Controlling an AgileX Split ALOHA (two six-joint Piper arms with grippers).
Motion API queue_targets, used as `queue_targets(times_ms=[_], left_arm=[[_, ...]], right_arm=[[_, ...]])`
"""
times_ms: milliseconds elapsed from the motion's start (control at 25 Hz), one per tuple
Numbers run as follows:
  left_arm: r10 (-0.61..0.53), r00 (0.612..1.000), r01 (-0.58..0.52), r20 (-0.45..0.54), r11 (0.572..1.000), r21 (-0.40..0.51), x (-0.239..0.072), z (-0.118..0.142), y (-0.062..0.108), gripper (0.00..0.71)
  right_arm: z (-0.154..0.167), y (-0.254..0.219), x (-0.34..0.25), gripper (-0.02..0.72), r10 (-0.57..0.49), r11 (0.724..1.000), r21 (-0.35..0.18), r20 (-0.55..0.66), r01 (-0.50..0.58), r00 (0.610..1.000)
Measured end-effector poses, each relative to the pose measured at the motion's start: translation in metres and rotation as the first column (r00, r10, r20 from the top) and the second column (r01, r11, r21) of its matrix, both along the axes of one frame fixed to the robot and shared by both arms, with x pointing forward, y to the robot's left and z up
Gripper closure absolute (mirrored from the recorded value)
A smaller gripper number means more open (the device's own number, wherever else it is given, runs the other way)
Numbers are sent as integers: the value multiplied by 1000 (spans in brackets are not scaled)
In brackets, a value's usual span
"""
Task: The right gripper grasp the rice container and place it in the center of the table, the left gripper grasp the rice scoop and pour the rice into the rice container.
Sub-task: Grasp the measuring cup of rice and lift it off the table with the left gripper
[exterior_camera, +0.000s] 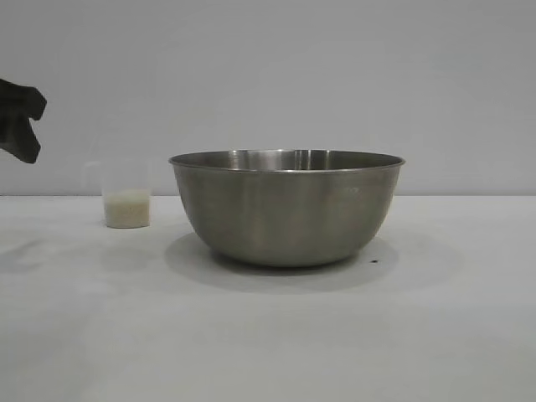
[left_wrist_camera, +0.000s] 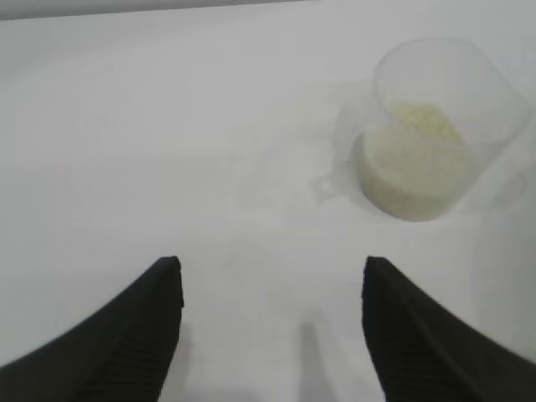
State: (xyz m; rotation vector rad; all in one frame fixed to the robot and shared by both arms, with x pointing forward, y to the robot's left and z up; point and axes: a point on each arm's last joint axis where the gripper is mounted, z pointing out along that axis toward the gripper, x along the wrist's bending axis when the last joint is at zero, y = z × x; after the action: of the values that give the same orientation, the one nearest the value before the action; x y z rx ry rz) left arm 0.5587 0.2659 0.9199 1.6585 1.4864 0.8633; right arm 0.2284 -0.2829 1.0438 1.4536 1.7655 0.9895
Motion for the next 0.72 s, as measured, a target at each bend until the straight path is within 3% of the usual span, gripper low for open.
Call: queue_targets(times_ms=[720], left_arm=[[-65,980,79,186,994,-69,15,-39,-10,323]], right_arm=[[0,0,0,301,1,1000,1,0,-1,1000]])
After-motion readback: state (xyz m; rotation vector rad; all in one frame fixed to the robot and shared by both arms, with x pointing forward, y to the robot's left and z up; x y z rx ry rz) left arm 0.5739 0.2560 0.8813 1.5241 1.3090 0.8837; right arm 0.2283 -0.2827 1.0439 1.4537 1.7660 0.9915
